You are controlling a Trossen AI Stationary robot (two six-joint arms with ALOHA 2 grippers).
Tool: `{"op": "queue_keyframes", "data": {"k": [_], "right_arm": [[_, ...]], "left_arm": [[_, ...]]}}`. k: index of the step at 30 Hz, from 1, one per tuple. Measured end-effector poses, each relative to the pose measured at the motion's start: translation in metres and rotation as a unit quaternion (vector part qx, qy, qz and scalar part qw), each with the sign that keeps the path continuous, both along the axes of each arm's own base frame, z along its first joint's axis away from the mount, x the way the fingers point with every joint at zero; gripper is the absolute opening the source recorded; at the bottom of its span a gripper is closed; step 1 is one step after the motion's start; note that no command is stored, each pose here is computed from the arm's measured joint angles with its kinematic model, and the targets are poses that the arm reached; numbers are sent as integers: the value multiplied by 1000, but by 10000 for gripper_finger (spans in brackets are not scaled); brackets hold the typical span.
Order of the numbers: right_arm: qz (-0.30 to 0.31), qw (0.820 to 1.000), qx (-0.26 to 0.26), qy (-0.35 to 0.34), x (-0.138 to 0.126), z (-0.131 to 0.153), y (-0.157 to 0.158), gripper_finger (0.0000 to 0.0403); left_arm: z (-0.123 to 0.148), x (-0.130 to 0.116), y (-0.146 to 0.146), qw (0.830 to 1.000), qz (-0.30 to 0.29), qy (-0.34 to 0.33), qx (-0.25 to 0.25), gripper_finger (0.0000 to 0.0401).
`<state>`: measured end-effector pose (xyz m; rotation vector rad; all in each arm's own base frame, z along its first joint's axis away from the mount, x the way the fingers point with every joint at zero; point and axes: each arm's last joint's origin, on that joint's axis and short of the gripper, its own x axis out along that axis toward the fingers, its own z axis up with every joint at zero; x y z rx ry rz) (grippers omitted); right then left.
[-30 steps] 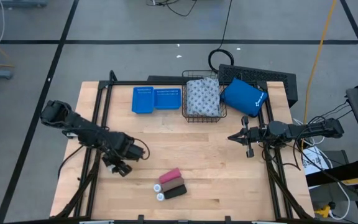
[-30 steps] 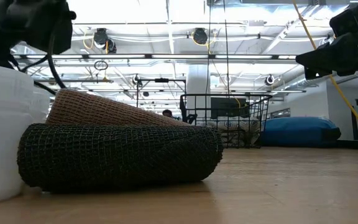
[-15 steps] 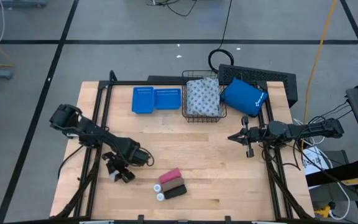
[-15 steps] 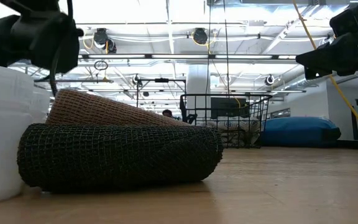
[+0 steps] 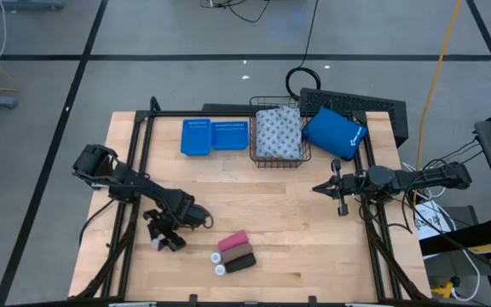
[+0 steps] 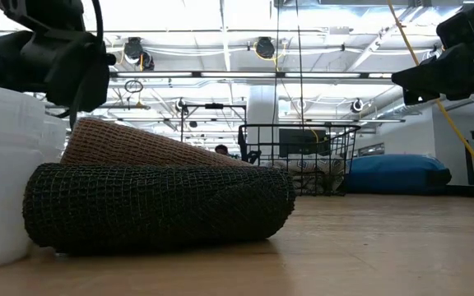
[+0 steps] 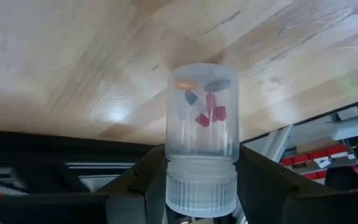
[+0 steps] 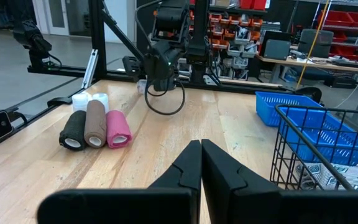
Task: Pick & Place Medicine items
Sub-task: Put the transparent pill bottle into the right blue bin
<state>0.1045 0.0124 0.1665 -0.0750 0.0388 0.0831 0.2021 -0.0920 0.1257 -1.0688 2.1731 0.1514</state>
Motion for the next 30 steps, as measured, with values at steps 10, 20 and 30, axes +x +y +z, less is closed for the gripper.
{"op": "queue_keyframes", "data": {"k": [10, 20, 30], "right_arm": [[0, 1000, 0, 0, 0, 0, 0, 0], [0, 1000, 0, 0, 0, 0, 0, 0], [0, 1000, 0, 0, 0, 0, 0, 0]], "left_arm": [[-2, 7, -1, 999, 0, -39, 8, 214], [-3, 11, 11, 998, 3, -62, 5, 229], [4, 18, 28, 989, -25, -138, 47, 228]]}}
